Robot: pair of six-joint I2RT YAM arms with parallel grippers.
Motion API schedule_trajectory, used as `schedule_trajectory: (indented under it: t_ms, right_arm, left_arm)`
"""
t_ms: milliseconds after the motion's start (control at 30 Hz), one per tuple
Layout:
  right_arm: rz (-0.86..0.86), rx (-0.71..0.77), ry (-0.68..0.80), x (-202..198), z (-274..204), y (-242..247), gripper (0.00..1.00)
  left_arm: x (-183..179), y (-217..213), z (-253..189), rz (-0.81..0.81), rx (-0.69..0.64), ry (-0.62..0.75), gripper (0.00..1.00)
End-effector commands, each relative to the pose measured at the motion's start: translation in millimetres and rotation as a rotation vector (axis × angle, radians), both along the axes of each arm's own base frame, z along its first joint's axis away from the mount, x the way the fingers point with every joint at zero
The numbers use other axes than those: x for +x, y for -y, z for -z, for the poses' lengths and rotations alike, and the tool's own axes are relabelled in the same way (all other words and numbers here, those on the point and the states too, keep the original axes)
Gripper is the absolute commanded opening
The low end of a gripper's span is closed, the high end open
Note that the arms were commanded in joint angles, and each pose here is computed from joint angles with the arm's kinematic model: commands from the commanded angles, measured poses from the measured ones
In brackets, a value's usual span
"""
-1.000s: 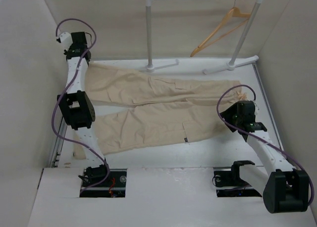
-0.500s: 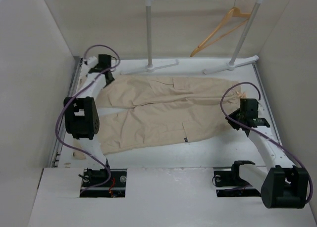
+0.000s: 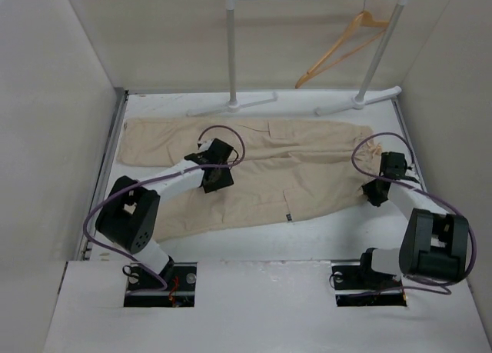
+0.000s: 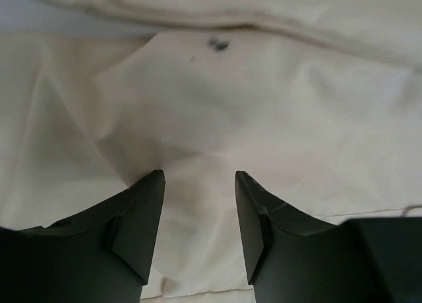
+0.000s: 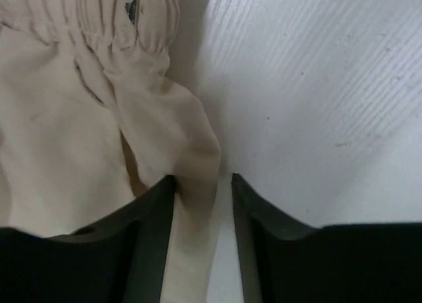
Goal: Place the trousers on the hanger
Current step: Flatten out the trousers at the center of the board.
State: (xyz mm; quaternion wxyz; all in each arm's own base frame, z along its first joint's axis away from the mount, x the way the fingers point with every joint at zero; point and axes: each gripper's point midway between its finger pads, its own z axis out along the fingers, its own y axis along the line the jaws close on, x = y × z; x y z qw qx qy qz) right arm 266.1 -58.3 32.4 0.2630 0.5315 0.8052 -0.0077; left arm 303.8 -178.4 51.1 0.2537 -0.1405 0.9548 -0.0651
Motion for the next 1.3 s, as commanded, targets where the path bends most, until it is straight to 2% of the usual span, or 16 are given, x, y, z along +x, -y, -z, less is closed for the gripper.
schedule_trajectory:
  t_ms: [0, 67, 133, 267, 367, 433, 500, 600, 700, 767, 800, 1000, 1133, 1267]
  right_arm:
    - [0.009, -0.026, 0.064, 28, -7, 11, 0.32]
    - [0.034, -0.006, 0.031, 12, -2, 7, 0.16]
    - [0.066, -0.004, 0.02, -10, -2, 5, 0.09]
    - [0.128, 0.05, -0.033, -58, -1, -1, 0.02]
    - [0.144, 0.074, 0.012, -67, -17, -9, 0.01]
    - [0.161, 0.095, -0.008, -77, -22, -16, 0.07]
    - [0.151, 0.079, -0.002, -80, -26, -18, 0.2]
    - [0.106, 0.052, 0.043, -83, -39, -21, 0.53]
    - [0.06, 0.032, 0.107, -76, -57, -25, 0.7]
    - [0.003, 0.019, 0.139, -66, -66, -29, 0.72]
    - [-0.053, 0.016, 0.153, -59, -70, -36, 0.68]
    - [-0.395, 0.036, 0.224, -35, -96, -91, 0.56]
    - [-0.543, 0.064, 0.253, -39, -97, -119, 0.56]
    - [-0.635, 0.128, 0.272, -49, -85, -142, 0.57]
  left_arm:
    - [-28, -12, 15, -0.018, -0.009, -0.059, 0.43]
    - [-48, -32, 28, -0.05, 0.014, -0.114, 0.4]
    - [-72, -57, 41, -0.097, 0.048, -0.174, 0.38]
    - [-112, -99, 53, -0.201, 0.07, -0.259, 0.37]
    - [-128, -117, 47, -0.245, 0.078, -0.28, 0.37]
    - [-131, -124, 39, -0.258, 0.088, -0.283, 0.38]
    - [-126, -125, 30, -0.268, 0.076, -0.262, 0.44]
    - [-110, -127, 6, -0.285, 0.057, -0.21, 0.47]
    - [-99, -138, -21, -0.336, 0.059, -0.148, 0.5]
    - [-101, -149, -30, -0.393, 0.062, -0.135, 0.5]
    - [-105, -157, -33, -0.445, 0.058, -0.137, 0.5]
    - [-151, -212, -37, -0.911, 0.012, -0.211, 0.5]
    - [-183, -243, -32, -1.188, 0.061, -0.247, 0.49]
    - [-210, -257, -9, -1.405, 0.056, -0.309, 0.46]
